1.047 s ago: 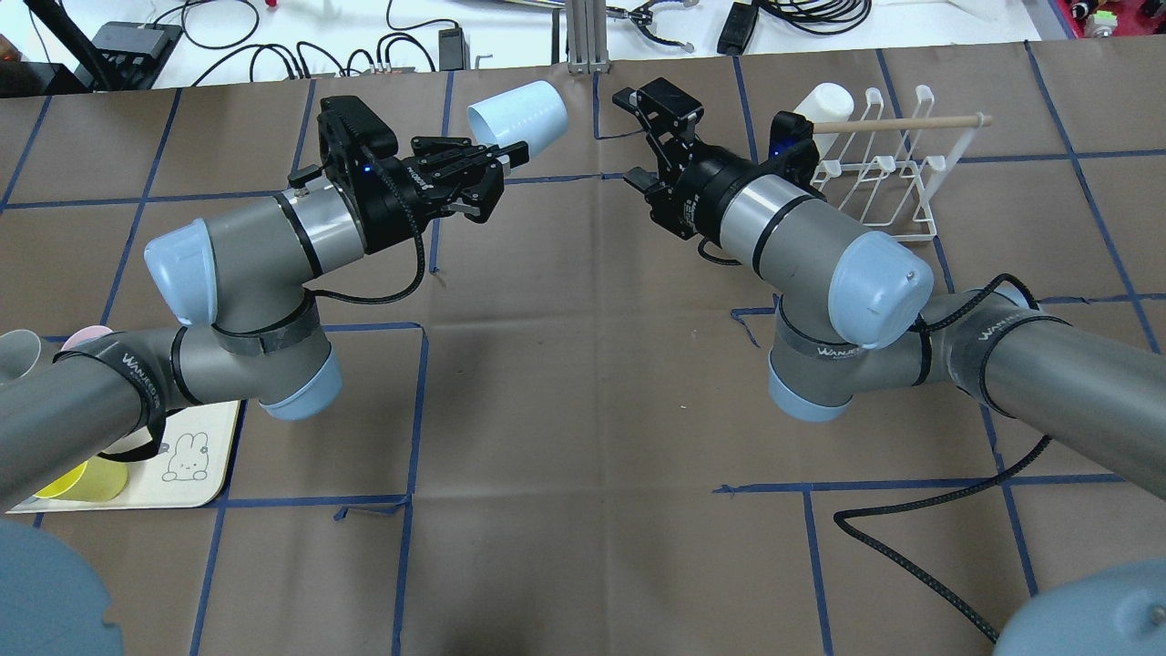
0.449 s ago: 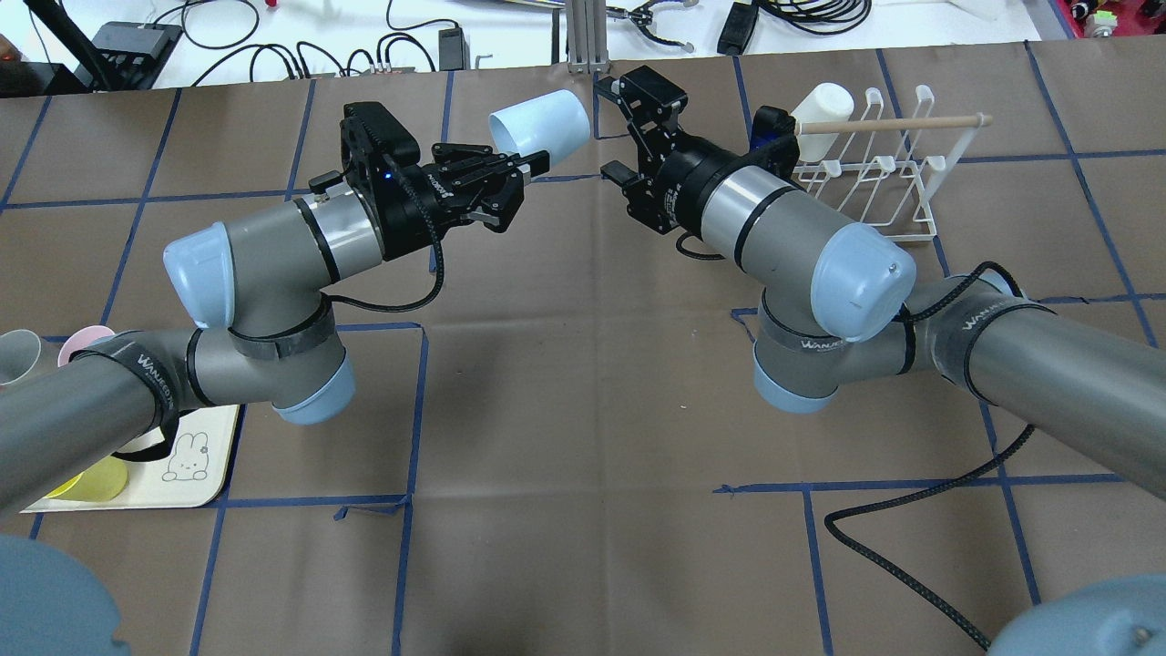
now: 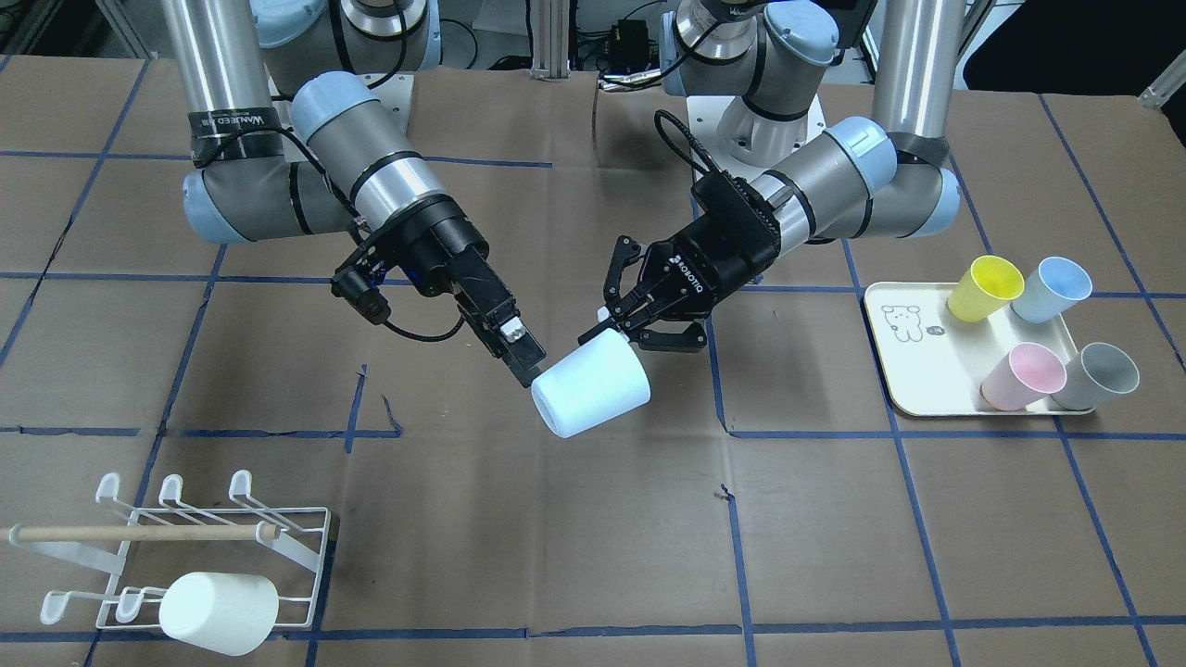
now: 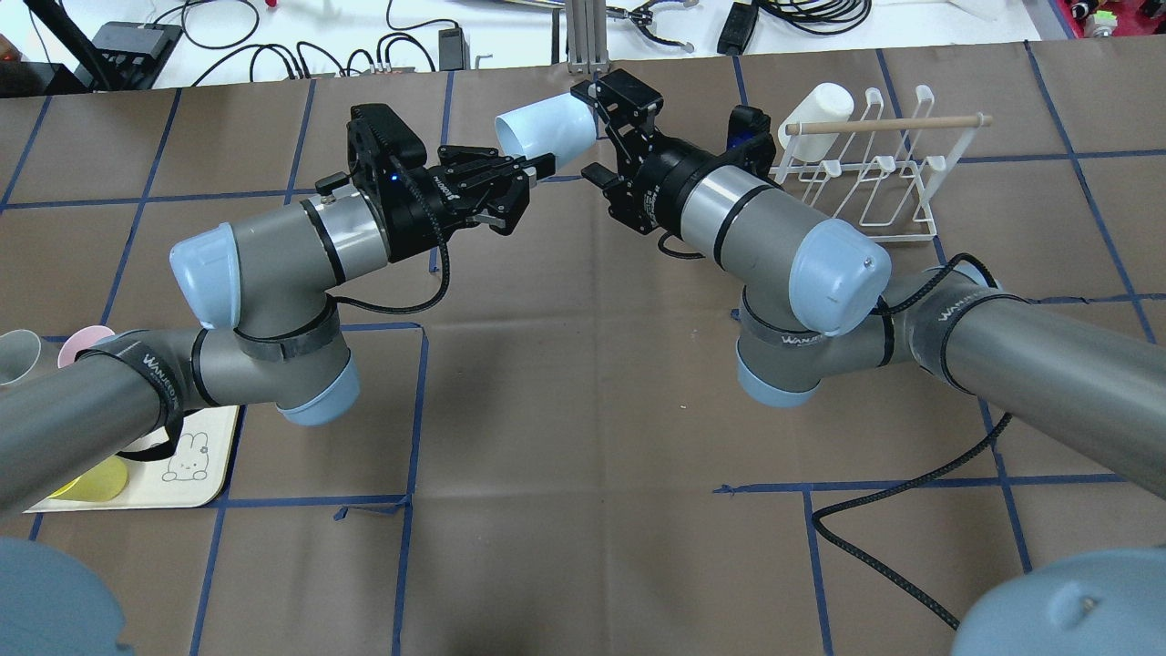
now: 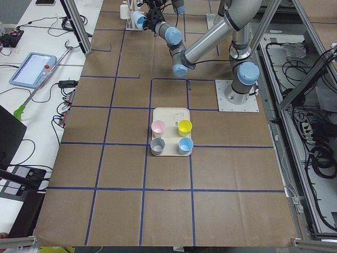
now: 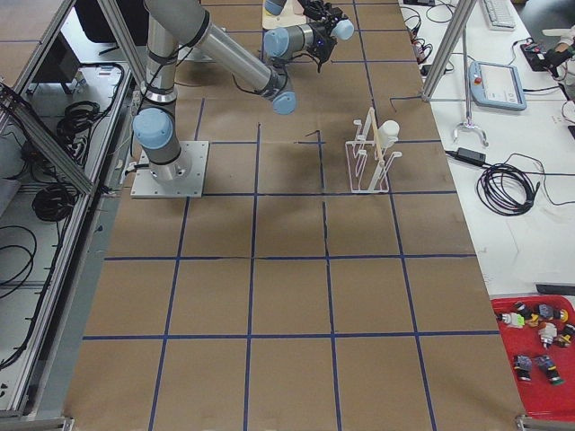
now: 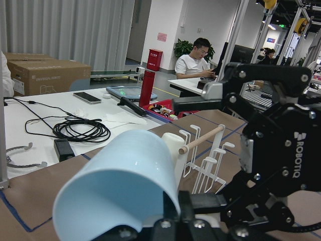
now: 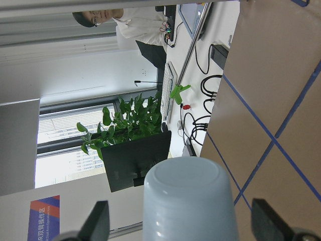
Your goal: Transfer IKEA cup to right arm and place on rack
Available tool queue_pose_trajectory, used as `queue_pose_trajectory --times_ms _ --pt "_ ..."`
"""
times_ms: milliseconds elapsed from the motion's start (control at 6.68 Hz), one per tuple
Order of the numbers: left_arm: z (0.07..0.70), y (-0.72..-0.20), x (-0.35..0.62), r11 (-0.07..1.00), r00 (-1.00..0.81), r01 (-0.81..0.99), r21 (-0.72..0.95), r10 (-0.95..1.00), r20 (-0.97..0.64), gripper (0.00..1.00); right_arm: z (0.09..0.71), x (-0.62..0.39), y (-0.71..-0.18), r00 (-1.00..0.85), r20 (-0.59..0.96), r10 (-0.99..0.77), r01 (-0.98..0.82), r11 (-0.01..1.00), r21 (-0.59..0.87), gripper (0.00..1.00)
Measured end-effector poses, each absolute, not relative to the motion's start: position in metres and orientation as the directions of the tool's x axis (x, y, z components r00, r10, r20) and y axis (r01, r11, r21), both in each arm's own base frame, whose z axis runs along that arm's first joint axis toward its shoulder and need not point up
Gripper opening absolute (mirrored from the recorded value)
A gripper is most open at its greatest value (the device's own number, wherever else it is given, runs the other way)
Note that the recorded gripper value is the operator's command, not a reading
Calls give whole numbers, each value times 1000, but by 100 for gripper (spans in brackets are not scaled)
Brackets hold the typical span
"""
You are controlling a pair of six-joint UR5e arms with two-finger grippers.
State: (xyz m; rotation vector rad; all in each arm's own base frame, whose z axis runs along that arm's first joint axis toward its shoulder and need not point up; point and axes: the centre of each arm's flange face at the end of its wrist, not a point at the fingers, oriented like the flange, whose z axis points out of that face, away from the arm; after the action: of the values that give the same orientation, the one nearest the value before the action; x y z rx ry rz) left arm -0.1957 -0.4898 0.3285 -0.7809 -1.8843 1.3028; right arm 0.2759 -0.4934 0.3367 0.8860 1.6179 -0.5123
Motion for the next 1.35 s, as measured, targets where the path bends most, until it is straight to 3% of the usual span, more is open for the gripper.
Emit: queue_pose_trajectory --times_ms 1197,1347 --pt "329 -488 -203 310 -569 89 -947 796 207 0 323 287 -507 -55 -957 286 766 627 143 95" --pt "330 -488 -203 309 -569 89 -947 796 206 0 323 287 -507 -55 -957 286 766 627 143 81"
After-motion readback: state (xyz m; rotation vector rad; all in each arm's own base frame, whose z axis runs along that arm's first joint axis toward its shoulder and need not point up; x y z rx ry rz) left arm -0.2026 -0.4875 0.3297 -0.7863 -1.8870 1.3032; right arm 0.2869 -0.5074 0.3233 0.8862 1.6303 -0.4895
